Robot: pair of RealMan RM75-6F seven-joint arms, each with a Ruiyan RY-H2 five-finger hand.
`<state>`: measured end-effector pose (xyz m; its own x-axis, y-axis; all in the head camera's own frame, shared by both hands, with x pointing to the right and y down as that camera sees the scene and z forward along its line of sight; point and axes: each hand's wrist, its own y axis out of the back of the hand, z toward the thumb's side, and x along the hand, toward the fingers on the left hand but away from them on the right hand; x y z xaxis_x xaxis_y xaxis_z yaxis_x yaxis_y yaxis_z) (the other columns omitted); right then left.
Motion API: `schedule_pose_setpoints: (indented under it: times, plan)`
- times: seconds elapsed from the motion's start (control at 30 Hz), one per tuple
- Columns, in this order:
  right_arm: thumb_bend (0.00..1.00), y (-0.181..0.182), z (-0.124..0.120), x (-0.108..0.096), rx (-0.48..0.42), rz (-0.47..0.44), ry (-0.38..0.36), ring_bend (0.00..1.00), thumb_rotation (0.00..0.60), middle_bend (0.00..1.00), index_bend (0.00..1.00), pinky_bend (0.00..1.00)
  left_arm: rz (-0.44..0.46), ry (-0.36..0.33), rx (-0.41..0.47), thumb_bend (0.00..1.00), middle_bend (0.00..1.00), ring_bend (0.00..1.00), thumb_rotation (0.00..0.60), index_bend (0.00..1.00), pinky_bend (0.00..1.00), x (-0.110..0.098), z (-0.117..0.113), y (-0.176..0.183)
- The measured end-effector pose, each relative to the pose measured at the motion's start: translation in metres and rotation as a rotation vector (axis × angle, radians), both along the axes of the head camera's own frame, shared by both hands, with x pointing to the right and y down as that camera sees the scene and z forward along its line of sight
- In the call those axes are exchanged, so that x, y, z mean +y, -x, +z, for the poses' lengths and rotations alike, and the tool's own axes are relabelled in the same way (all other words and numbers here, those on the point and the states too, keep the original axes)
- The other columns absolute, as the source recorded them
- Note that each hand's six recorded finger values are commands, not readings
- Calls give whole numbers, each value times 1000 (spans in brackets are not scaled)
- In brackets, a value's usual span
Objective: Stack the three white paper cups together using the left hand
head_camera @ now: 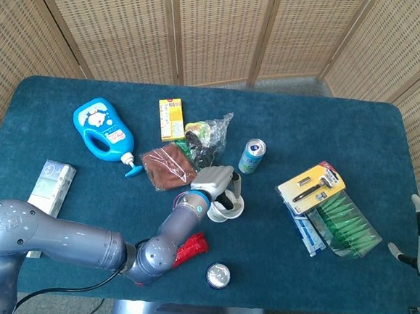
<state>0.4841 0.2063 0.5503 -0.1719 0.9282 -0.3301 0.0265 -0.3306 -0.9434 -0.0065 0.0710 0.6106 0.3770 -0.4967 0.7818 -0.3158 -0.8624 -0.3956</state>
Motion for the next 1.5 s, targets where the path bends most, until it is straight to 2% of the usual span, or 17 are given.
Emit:
schedule_pose_setpoints:
  times: [0.3, 0.7, 0.77, 0.87, 0.93, 1.1, 1.33, 1.5]
  plan:
    - [106, 1, 4, 0, 2, -4, 10, 0, 600, 0, 62, 3, -3, -4, -31, 334, 442, 335, 600, 586, 578, -4, -5, 8]
    - [107, 0, 4, 0, 2, 1, 8, 0, 600, 0, 61, 3, 9, 12, -85, 334, 437, 331, 600, 585, 575, 0, 4, 11]
    - [106, -1, 3, 0, 1, 2, 8, 0, 600, 0, 61, 2, 10, 7, -91, 334, 384, 292, 600, 573, 553, 0, 5, 11]
    - [106, -1, 3, 0, 0, 3, 8, 0, 600, 0, 61, 3, 16, 14, -91, 332, 111, 74, 600, 455, 438, 3, 7, 10]
    - [107, -1, 3, 0, -1, 4, 8, 0, 600, 0, 61, 3, 18, 14, -89, 331, 4, 0, 600, 343, 363, 3, 8, 9]
    - [109, -2, 3, 0, -2, 6, 9, 0, 600, 0, 61, 3, 19, 0, -82, 331, 0, 0, 600, 270, 286, 4, 10, 9]
    - [109, -2, 5, 0, -3, 5, 17, 0, 600, 0, 62, 3, 9, -25, -55, 331, 0, 0, 600, 260, 283, 0, 8, 10]
    - [109, -2, 6, 1, -3, 5, 20, 0, 600, 0, 63, 3, -1, -52, -4, 329, 0, 0, 600, 242, 281, -3, 4, 6]
